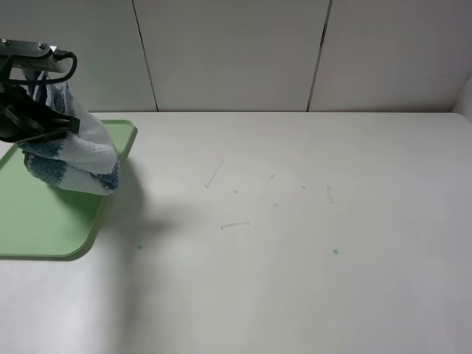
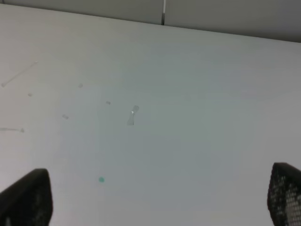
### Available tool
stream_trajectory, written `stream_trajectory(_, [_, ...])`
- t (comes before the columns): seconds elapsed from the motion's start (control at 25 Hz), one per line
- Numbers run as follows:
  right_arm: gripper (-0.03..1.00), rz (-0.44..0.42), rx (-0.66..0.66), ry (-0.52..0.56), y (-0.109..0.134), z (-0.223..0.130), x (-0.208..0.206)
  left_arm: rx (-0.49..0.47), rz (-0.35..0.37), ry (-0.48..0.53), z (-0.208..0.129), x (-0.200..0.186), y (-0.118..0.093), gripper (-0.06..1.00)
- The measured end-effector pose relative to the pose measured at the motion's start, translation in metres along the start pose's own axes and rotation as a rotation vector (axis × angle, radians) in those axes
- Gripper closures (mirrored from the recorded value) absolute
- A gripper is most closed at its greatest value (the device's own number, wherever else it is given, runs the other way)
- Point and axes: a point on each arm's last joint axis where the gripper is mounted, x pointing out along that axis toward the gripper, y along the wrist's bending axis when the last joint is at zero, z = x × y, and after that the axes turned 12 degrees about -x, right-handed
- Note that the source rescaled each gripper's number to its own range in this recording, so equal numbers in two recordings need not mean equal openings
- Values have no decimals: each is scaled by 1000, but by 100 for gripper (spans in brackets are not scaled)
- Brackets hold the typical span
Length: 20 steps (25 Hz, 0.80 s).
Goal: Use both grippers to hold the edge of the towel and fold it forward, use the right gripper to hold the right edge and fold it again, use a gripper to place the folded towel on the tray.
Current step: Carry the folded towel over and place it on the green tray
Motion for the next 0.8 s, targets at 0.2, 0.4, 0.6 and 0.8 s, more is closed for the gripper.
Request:
stream_trajectory(0.2, [-3,0,0,0,0,0,0,7,-8,-26,-13,5,1,77])
stream_trajectory(0.4, [-3,0,0,0,0,0,0,-7,-5,-57,-27,10,8,77])
stream_trajectory(0.6, [-3,0,0,0,0,0,0,10,17,-56,-49,13,20,77])
stream_trajectory(0.8, [-3,0,0,0,0,0,0,32,35,-35,-66,15,28,77])
